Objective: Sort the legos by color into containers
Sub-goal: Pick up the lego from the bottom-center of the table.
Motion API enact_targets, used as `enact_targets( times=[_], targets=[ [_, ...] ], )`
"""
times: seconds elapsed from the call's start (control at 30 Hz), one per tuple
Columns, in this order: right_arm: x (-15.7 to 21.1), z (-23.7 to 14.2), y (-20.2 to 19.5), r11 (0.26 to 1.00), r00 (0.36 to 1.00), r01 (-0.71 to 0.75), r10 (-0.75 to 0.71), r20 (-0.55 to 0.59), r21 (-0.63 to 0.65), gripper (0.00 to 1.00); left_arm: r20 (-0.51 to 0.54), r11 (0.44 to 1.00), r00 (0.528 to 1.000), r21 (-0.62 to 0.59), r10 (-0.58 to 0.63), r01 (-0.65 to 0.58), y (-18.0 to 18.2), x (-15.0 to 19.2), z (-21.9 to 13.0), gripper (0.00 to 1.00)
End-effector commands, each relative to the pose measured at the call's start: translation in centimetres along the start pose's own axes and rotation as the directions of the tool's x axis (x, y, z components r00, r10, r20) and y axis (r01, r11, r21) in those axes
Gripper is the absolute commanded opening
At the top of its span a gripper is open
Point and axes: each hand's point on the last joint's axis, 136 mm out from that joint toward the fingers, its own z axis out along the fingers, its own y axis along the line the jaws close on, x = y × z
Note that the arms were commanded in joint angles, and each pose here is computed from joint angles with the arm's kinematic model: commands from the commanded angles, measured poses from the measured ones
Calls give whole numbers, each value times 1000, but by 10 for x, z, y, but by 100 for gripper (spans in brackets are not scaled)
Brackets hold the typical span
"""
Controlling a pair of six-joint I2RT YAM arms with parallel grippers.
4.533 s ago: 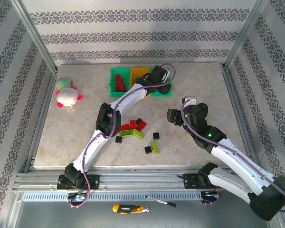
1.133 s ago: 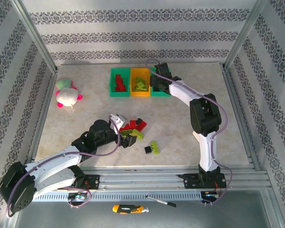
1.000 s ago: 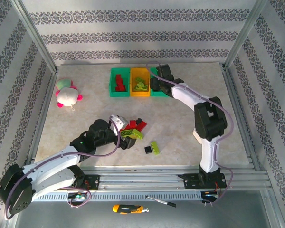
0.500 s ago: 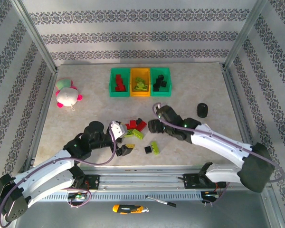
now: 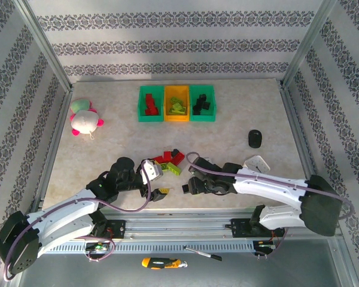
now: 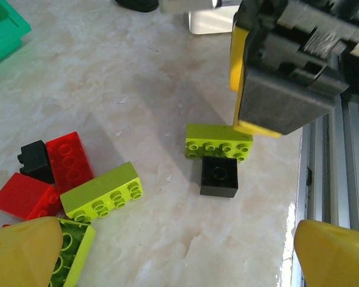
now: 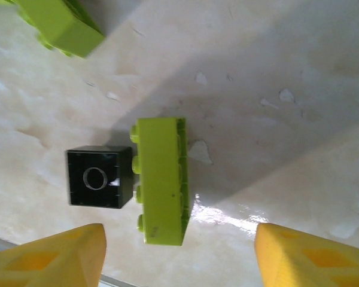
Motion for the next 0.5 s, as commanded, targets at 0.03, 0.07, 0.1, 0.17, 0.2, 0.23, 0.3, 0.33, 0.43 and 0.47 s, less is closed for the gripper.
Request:
enact_targets(
  times=[0.03,0.07,0.1,0.17,0.2,0.23,0.3,0.33,0.43,0.47],
  targets=[
    [-3,5,8,1000,999,8,-8,-32,14,62,40,998,998,27,57,-58,-7,-6,1,99],
    [-3,8,8,1000,999,9,-8,-38,18,61,40,998,997,29,58,-60,-7,-6,1,99],
    [-2,11,8,1000,999,10,-9,-46,24,59,41,998,997,30,60,-62,-8,-6,2,99],
    [0,17,8,999,998,15,-13,-55,29,57,42,997,997,32,62,-64,-8,-6,2,99],
    [0,20,8,999,998,17,-15,-62,33,56,41,997,997,32,62,-63,-8,-5,2,99],
    [1,23,8,999,998,18,-15,-68,38,56,42,997,997,32,63,-64,-7,-6,2,99],
    [2,28,9,999,997,19,-15,-78,40,55,41,997,997,34,62,-63,-8,-6,3,99],
    [2,30,10,999,997,17,-13,-82,40,54,39,998,997,33,61,-62,-8,-5,3,99],
    [4,35,8,998,996,16,-11,-91,53,53,40,997,997,32,62,-63,-8,-5,2,99],
    [4,37,7,998,996,14,-9,-92,55,52,41,997,997,32,63,-64,-8,-6,2,99]
  ],
)
